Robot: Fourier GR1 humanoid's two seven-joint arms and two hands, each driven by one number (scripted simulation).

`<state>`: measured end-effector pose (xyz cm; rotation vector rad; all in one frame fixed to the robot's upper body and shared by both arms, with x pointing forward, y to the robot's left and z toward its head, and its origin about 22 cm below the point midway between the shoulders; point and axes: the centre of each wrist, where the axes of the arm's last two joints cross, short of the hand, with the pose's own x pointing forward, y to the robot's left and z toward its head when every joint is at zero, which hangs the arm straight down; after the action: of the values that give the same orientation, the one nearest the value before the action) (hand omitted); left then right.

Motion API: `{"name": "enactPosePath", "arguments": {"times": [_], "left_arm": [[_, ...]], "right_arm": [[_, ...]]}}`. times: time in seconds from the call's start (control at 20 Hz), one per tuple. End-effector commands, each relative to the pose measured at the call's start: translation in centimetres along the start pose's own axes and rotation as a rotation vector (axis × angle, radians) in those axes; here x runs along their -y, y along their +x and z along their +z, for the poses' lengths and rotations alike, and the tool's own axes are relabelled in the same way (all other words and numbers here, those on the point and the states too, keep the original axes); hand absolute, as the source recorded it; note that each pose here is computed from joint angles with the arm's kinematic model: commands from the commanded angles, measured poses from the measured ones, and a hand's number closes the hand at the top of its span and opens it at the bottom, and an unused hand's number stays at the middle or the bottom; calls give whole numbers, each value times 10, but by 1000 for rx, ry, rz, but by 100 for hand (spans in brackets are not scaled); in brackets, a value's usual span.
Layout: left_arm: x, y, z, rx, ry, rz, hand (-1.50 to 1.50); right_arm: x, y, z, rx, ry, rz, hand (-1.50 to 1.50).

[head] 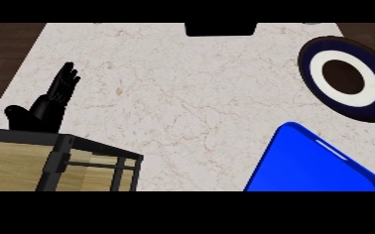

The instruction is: Pick the eggplant from the tray and place it in the plate

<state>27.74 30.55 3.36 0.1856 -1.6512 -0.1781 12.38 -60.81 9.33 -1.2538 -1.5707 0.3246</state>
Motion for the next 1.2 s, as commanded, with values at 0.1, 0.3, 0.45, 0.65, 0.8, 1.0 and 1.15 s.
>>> {"name": "enactPosePath", "arguments": {"times": [0.1, 0.3, 0.45, 0.65, 0.8, 1.0, 1.15], "left_arm": [[24, -44, 31, -122, -39, 44, 0], [21, -46, 27, -123, -28, 37, 0], [15, -44, 20, -127, -24, 42, 0], [10, -41, 21, -128, -34, 40, 0], [22, -35, 10, -118, -38, 34, 0], [10, -37, 10, -110, -43, 36, 0], [25, -47, 12, -113, -47, 49, 0]], "right_arm": [[2, 7, -30, 30, -24, -51, 150], [-1, 14, -47, 49, 51, -53, 150], [-36, 28, -62, 85, 83, -81, 150], [-58, 48, -86, 92, 116, -122, 150], [-83, 64, -101, 104, 145, -136, 150], [-121, 85, -115, 115, 138, -142, 150], [-143, 95, -116, 99, 186, -134, 150]]}}
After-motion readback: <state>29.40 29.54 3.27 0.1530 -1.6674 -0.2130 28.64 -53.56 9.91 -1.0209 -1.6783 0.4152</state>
